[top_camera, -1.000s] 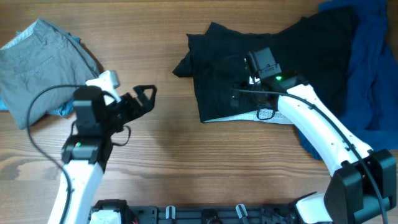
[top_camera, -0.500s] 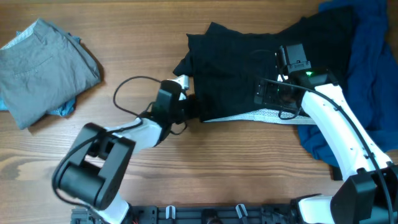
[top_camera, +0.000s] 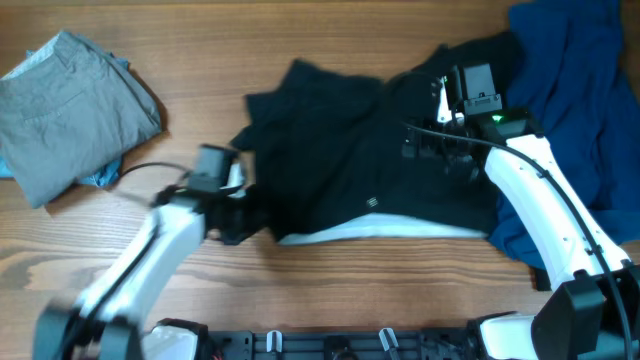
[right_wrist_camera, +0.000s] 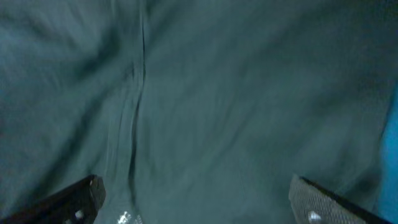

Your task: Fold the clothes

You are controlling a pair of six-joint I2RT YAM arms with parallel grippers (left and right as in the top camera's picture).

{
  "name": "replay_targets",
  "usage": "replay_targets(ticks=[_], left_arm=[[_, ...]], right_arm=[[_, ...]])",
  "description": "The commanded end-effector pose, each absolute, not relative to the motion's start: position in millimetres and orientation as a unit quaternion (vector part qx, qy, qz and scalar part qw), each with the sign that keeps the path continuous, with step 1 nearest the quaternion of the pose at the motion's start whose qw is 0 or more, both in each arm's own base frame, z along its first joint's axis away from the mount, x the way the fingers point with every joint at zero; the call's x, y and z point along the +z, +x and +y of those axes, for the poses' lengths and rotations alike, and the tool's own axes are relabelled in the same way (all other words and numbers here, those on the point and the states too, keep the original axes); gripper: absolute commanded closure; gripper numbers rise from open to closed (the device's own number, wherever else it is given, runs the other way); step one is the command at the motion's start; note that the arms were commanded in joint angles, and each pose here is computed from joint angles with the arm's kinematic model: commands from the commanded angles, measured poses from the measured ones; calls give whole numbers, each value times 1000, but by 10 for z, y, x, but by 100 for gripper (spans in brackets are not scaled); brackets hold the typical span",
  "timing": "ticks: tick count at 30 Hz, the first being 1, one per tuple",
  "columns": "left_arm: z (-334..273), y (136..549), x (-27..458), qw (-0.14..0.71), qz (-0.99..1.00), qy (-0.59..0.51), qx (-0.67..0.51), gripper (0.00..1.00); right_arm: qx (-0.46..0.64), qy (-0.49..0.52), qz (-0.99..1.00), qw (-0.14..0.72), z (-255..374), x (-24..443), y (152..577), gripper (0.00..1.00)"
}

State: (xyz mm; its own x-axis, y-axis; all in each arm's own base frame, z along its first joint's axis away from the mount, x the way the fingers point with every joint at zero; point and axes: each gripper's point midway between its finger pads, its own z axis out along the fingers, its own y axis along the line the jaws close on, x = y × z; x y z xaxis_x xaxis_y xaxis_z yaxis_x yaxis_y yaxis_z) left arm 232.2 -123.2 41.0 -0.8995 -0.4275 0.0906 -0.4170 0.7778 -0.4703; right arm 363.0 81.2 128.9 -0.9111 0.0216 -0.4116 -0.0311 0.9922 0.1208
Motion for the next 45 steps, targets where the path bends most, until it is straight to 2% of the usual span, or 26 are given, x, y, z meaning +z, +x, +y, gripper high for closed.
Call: replay_targets(ticks=[1,3,5,11,13,16,20,23,24,28,29,30,32,33,34,35,36,38,41,43,45], left_arm=[[-669,2197,757,70,934,-269,-226,96],[-523,2173,879,95,923,-296,-227,96],[-491,2186,922,107,920,-300,-229,96],[-500,2083,826,70,923,-309,-220,96],[-498,2093,818,70,923,-309,-220,96],[-498,2101,820,71,923,-309,-220,96],[-499,2099,820,71,923,-308,-220,96],[-498,2101,820,71,923,-309,-220,96],[-498,2100,820,71,923,-308,-220,96],[-447,2105,802,76,925,-312,-206,96],[-436,2110,799,78,925,-312,-203,96],[-436,2111,799,79,925,-312,-203,96],[-436,2113,800,79,925,-312,-203,96],[-436,2113,800,79,925,-312,-203,96],[-436,2117,801,80,925,-311,-203,96],[-436,2120,802,80,925,-311,-204,96],[-435,2123,802,81,925,-311,-204,96],[-430,2185,821,94,924,-308,-207,96],[-316,2523,899,169,918,-299,-198,96],[-92,2840,941,239,909,-304,-157,96],[30,3246,1025,310,889,-301,-149,96]], right_arm=[[177,-116,934,287,1305,1632,3864,1],[238,-148,898,338,1587,1852,4041,2],[254,-175,877,368,1811,1895,4179,3],[243,-233,882,330,2276,1339,4240,2],[182,-216,892,354,2158,1252,4448,3],[132,-263,872,392,2156,1102,4684,3],[139,-279,873,374,2243,591,4781,6],[167,-287,861,384,2371,442,4841,11],[166,-288,860,387,2381,415,4856,13],[166,-287,872,361,2365,225,4787,46],[166,-286,877,348,2347,173,4743,50],[168,-287,883,332,2336,121,4680,49],[186,-292,884,314,2374,88,4590,30],[206,-299,879,311,2435,108,4548,28],[224,-304,874,307,2489,127,4509,38],[215,-300,877,308,2461,116,4529,68],[195,-285,886,310,2391,89,4572,93],[127,-199,920,312,2088,19,4719,96],[68,-78,955,278,1572,-26,4703,96],[45,7,975,217,1198,-34,4467,96],[70,80,989,102,1058,1,3939,94]])
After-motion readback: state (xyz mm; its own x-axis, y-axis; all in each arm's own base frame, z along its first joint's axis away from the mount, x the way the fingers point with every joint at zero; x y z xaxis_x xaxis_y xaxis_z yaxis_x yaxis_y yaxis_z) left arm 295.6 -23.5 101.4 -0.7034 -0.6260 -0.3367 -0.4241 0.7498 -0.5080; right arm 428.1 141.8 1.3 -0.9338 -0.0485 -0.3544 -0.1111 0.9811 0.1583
